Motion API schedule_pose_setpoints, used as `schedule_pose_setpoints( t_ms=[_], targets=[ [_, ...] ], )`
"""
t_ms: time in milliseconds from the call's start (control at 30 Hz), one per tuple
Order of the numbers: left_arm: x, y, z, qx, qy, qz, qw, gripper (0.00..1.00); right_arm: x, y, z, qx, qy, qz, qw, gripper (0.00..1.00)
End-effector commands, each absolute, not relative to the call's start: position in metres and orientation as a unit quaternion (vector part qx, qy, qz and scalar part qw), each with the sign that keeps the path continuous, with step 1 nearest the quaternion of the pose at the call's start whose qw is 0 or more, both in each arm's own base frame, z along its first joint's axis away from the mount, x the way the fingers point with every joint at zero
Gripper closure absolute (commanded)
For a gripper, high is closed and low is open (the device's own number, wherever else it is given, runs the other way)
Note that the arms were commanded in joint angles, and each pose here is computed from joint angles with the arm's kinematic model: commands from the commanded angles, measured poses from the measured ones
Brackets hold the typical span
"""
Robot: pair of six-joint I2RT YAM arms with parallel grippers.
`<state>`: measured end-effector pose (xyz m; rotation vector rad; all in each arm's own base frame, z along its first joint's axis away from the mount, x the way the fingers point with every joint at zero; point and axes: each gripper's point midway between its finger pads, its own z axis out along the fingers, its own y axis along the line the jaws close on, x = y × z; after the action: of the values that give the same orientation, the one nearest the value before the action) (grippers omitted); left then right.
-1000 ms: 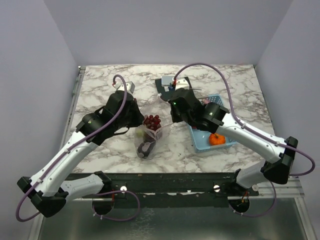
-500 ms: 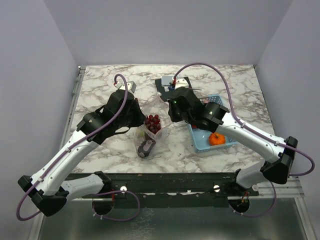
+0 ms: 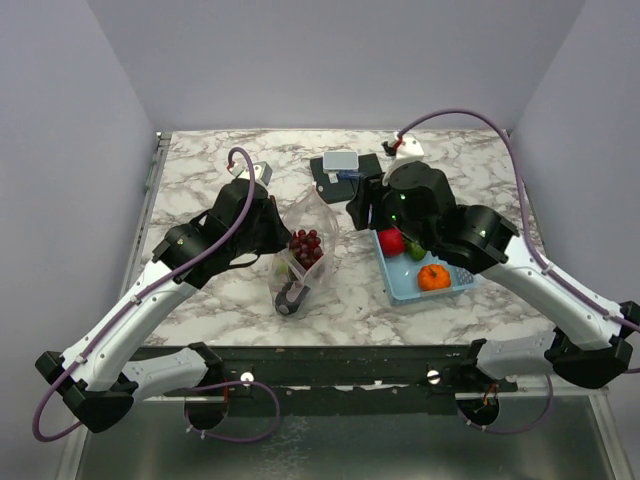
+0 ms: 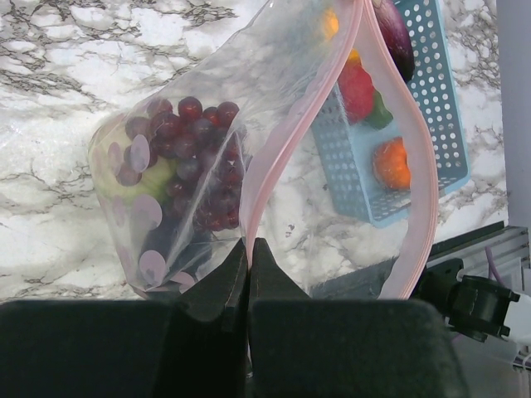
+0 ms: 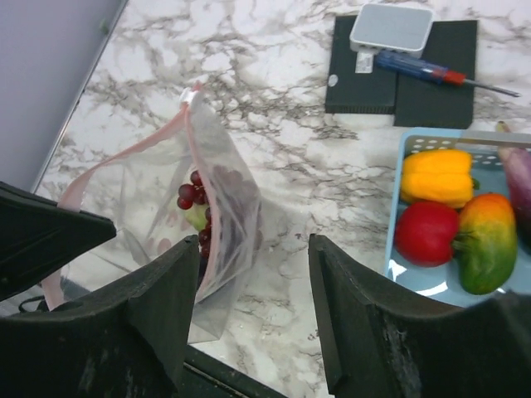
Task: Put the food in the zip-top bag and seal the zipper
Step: Pick up the fake vegetable from the bin.
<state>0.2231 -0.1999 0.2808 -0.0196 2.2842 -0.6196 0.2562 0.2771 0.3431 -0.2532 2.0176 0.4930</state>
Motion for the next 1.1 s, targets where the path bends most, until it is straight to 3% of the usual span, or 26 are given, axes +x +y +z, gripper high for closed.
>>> schedule_pose_setpoints(
  t_ms=[0,267,467,1067],
  targets=[
    [0.222,-0.195,0.289,-0.007,0.891,-0.236,0.388,1.0,0.26,0.23,0.346,-0.071,0.84,0.142,0.519,0.39],
    [0.221,-0.194,0.292,-0.009,0.888,-0.24,0.392,1.0,0.265,0.178,0.327,-0.04,0.851,0.087,0.516,0.36],
    [0.22,-0.193,0.293,-0.013,0.887,-0.241,0.394,1.0,0.283,0.162,0.275,-0.023,0.881,0.074,0.466,0.32],
    [0.215,-0.187,0.291,-0.014,0.886,-0.243,0.395,1.0,0.329,0.162,0.177,0.022,0.922,0.091,0.375,0.25]
  ],
)
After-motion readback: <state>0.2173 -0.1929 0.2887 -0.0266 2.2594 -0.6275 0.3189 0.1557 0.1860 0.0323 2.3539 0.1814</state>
